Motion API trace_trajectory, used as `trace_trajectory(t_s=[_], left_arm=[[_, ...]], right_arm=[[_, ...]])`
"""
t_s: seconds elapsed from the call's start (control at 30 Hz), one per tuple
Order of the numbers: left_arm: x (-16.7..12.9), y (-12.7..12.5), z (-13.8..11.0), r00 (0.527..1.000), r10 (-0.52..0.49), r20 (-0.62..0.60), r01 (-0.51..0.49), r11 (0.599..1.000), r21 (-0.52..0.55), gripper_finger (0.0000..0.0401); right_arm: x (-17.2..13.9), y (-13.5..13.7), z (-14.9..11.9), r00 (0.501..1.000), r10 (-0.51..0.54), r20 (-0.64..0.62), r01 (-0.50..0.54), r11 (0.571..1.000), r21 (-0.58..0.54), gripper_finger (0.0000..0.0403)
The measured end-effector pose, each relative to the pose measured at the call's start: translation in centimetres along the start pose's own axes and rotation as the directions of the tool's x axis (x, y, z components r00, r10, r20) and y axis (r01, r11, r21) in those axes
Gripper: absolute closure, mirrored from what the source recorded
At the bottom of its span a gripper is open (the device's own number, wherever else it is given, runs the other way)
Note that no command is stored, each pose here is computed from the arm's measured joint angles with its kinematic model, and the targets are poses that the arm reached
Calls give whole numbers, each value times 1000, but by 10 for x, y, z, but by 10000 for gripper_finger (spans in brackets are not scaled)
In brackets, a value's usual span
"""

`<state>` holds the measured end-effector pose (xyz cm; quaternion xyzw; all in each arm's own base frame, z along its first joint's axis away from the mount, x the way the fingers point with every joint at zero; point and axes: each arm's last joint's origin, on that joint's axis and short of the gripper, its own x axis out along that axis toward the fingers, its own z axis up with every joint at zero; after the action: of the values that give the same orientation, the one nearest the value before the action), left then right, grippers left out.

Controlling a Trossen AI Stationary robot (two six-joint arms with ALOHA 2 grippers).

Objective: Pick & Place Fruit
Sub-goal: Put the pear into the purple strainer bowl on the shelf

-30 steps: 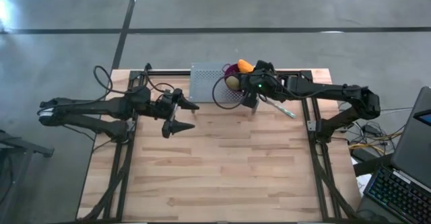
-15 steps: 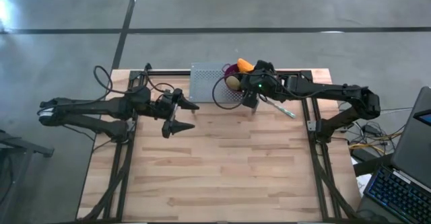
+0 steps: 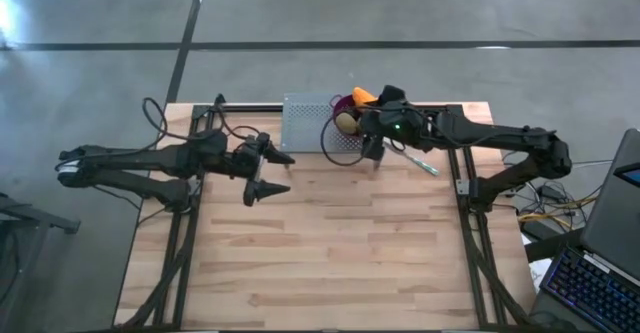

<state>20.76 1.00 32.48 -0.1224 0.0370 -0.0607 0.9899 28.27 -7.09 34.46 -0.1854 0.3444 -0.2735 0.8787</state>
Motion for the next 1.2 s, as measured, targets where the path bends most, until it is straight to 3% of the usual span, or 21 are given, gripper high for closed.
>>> trace_trajectory(t_s=[0.13,0.23,0.4,0.5,0.8,1.07,1.2], left_arm=[[-1,6,-12,987,123,-108,-123,992,12,11],[-3,11,-21,950,259,-173,-263,965,-1,12],[-9,21,-38,806,514,-293,-519,852,65,11],[-10,26,-49,710,603,-365,-614,783,101,11],[-7,38,-84,448,685,-574,-779,614,126,11],[-2,49,-109,259,682,-684,-798,550,246,11],[-3,59,-118,159,671,-725,-841,476,257,11]], right_arm=[[-21,0,7,999,30,20,-30,1000,-1,97],[-36,-1,7,998,53,13,-53,998,17,106],[-55,-4,-1,996,84,-33,-83,995,47,118],[-64,-6,-9,994,94,-56,-90,993,71,125],[-84,-15,-26,990,103,-95,-90,988,129,150],[-89,-18,-27,992,100,-79,-88,986,140,165],[-88,-17,-27,992,101,-81,-89,986,139,168]])
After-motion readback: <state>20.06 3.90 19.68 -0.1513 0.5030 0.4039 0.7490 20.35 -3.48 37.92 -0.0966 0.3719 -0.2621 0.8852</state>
